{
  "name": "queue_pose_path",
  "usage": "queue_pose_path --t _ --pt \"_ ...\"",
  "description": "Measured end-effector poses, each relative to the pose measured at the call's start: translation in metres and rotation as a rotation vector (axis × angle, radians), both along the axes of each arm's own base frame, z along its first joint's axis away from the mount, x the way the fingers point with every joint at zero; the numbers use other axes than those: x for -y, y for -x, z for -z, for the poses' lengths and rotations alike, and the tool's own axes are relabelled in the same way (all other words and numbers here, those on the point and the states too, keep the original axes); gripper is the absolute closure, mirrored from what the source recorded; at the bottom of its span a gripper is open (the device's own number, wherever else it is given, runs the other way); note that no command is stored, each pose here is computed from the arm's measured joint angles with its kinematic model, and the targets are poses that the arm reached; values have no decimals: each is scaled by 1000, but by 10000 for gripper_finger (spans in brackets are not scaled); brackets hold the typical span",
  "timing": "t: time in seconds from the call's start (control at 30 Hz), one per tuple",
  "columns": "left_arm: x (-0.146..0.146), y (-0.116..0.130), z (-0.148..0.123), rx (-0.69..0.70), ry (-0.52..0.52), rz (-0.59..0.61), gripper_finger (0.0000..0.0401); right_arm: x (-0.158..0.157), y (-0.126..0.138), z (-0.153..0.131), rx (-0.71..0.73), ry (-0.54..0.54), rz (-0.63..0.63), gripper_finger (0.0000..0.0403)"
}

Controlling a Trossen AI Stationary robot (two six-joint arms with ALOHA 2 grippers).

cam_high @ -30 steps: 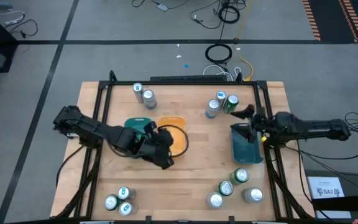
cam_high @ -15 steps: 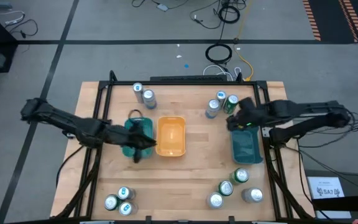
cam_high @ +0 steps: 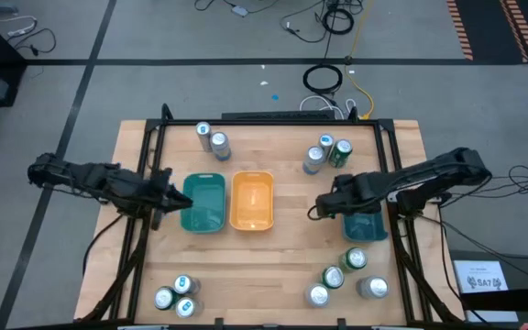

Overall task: Sort soda cans
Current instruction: Move the blue bin to the right of the yellow bin

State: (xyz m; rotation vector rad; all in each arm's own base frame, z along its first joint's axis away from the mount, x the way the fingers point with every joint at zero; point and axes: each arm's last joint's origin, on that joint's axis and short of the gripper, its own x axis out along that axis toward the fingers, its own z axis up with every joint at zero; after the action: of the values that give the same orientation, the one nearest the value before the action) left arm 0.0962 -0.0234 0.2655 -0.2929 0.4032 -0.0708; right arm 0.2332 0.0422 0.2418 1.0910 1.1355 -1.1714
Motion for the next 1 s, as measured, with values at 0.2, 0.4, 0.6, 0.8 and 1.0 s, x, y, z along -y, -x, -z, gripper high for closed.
queue_pose_path --t 0.2,0.4,0.6,0.8,1.0 --pt "-7 25 -2 76 -18 14 342 -3 -11 21 -101 -23 4 105" --pt "-11 37 1 73 -21 14 342 -2 -1 40 -151 -23 62 228" --pt "-11 39 2 64 -23 14 342 -1 8 66 -81 -75 131 358" --pt "-12 39 2 60 -31 -4 342 -1 -1 58 17 -83 208 400" --pt "-13 39 2 65 -52 -58 342 6 -28 29 136 -37 224 401"
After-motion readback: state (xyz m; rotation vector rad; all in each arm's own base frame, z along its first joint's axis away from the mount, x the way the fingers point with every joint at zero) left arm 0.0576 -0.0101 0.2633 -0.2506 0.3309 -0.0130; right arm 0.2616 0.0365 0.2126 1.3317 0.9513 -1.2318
